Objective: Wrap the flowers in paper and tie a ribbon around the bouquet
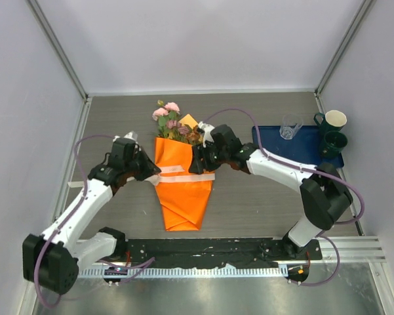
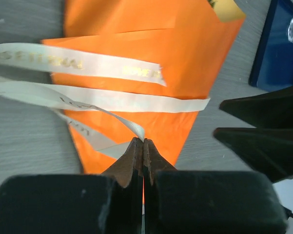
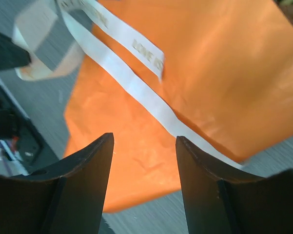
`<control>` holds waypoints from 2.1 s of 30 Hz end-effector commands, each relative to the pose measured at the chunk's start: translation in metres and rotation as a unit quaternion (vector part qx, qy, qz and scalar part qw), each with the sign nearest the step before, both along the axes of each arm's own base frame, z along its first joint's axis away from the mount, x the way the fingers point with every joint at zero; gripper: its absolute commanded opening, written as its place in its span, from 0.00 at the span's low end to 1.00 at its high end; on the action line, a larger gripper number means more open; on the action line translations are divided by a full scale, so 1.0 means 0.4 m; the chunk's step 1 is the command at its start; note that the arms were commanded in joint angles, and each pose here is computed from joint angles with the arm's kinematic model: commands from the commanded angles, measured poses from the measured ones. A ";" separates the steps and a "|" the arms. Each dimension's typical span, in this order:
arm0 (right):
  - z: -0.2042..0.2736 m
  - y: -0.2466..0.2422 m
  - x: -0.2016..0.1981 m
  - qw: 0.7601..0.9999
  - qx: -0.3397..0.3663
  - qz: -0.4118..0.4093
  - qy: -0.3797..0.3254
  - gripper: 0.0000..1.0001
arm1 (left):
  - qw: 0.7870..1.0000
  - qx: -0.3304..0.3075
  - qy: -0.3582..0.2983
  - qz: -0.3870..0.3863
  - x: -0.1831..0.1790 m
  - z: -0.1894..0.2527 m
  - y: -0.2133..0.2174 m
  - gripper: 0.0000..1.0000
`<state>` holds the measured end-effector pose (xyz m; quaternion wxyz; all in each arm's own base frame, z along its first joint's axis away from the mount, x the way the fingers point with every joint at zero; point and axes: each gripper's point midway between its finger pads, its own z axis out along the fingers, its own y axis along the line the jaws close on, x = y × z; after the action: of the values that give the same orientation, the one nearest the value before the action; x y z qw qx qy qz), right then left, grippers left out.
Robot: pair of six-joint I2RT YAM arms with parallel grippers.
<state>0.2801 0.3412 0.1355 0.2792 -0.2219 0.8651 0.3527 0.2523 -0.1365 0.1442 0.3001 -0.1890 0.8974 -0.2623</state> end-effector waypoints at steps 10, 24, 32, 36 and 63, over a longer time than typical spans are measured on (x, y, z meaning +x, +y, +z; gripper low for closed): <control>-0.107 -0.128 0.067 0.972 -0.146 0.000 -0.181 0.60 | 0.987 0.010 -0.010 -0.157 0.117 0.009 -0.221 0.00; -0.170 -0.078 0.044 0.961 -0.183 0.056 -0.199 0.61 | 0.974 -0.023 0.030 -0.223 0.136 -0.045 -0.326 0.03; -0.140 -0.074 0.023 0.973 -0.152 0.026 -0.170 0.59 | 0.994 0.001 0.026 -0.102 0.089 -0.024 -0.189 0.70; -0.097 -0.082 0.012 0.977 -0.138 0.006 -0.161 0.60 | 0.998 0.024 0.041 0.035 0.024 -0.016 0.002 0.87; -0.062 -0.095 -0.009 0.978 -0.118 0.005 -0.171 0.57 | 0.768 -0.060 0.398 0.498 0.054 -0.330 0.333 0.83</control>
<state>0.2671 0.2957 0.0894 0.3560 -0.3218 0.8558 0.1932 0.2751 0.0103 0.0241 0.0253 -0.6931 0.7178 -0.0608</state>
